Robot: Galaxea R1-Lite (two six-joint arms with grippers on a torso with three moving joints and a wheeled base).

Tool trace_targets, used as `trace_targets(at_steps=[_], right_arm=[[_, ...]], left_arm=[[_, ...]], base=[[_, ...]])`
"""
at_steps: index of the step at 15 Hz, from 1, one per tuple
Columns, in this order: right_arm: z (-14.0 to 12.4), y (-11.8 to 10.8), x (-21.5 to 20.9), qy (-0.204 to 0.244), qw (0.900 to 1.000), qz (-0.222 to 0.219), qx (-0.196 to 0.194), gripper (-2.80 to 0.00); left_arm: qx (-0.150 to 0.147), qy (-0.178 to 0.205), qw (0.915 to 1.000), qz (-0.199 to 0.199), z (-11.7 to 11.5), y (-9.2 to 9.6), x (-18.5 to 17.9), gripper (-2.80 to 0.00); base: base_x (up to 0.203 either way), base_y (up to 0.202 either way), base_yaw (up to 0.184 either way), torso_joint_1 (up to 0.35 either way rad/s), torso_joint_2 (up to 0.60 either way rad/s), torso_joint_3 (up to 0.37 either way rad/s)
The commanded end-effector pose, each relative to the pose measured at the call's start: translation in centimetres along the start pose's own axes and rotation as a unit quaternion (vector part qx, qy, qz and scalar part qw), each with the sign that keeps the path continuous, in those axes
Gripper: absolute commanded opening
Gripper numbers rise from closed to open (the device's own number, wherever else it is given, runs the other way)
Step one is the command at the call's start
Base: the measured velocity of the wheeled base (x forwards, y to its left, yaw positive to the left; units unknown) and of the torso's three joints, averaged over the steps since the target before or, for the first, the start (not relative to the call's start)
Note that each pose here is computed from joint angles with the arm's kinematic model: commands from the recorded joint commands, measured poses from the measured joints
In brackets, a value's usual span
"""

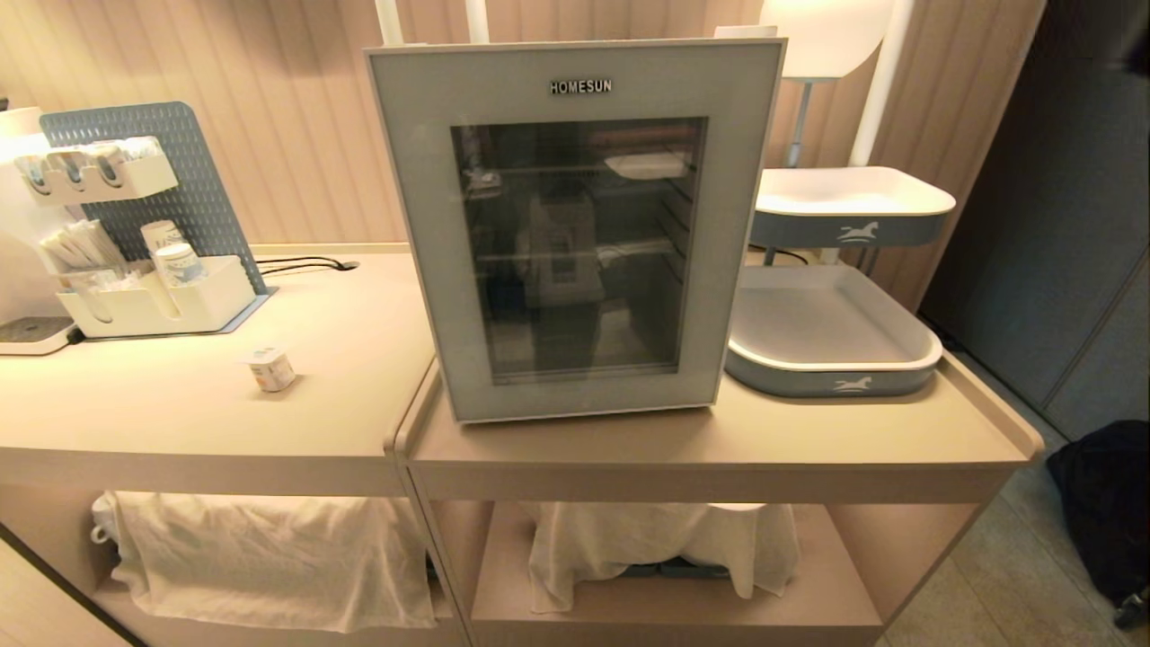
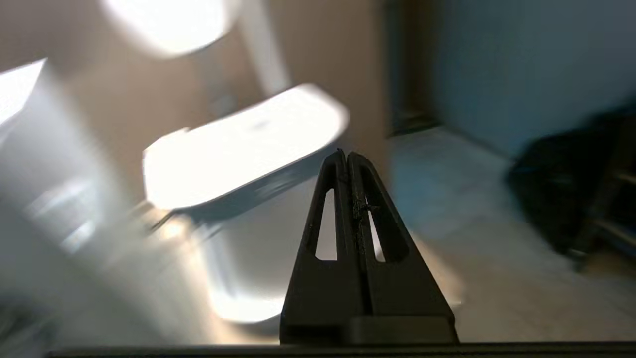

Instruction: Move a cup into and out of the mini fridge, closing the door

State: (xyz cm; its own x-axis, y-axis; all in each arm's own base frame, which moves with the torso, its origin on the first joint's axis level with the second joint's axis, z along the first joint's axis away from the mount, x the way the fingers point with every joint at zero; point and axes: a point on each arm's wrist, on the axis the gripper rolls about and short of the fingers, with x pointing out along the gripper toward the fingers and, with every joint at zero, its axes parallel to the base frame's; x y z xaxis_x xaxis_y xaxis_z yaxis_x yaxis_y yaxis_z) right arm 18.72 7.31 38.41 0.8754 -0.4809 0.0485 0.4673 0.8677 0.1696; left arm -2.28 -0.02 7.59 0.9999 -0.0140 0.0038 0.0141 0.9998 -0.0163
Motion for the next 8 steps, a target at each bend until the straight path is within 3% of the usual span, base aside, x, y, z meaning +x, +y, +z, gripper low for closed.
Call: trace_targets(at_steps=[1, 4, 8], right_arm=[[3.5, -12.3, -7.5, -0.087, 0.989, -0.091, 0.081, -2.80], [-1.4, -18.0, -12.9, -0.107, 0.977, -0.174, 0.068, -2.80], [-10.2, -21.4, -16.7, -0.095, 0.974, -0.199, 0.044, -2.80]], left_arm=[[0.000, -0.001, 1.0000, 0.000, 0.0, 0.0, 0.0, -2.80], [0.000, -0.001, 1.0000, 0.000, 0.0, 0.0, 0.0, -2.80], [0.000, -0.001, 1.0000, 0.000, 0.0, 0.0, 0.0, -2.80]], base=[[0.000, 0.000, 0.000, 0.000, 0.00, 0.000], [0.000, 0.000, 0.000, 0.000, 0.00, 0.000], [0.000, 0.000, 0.000, 0.000, 0.00, 0.000]])
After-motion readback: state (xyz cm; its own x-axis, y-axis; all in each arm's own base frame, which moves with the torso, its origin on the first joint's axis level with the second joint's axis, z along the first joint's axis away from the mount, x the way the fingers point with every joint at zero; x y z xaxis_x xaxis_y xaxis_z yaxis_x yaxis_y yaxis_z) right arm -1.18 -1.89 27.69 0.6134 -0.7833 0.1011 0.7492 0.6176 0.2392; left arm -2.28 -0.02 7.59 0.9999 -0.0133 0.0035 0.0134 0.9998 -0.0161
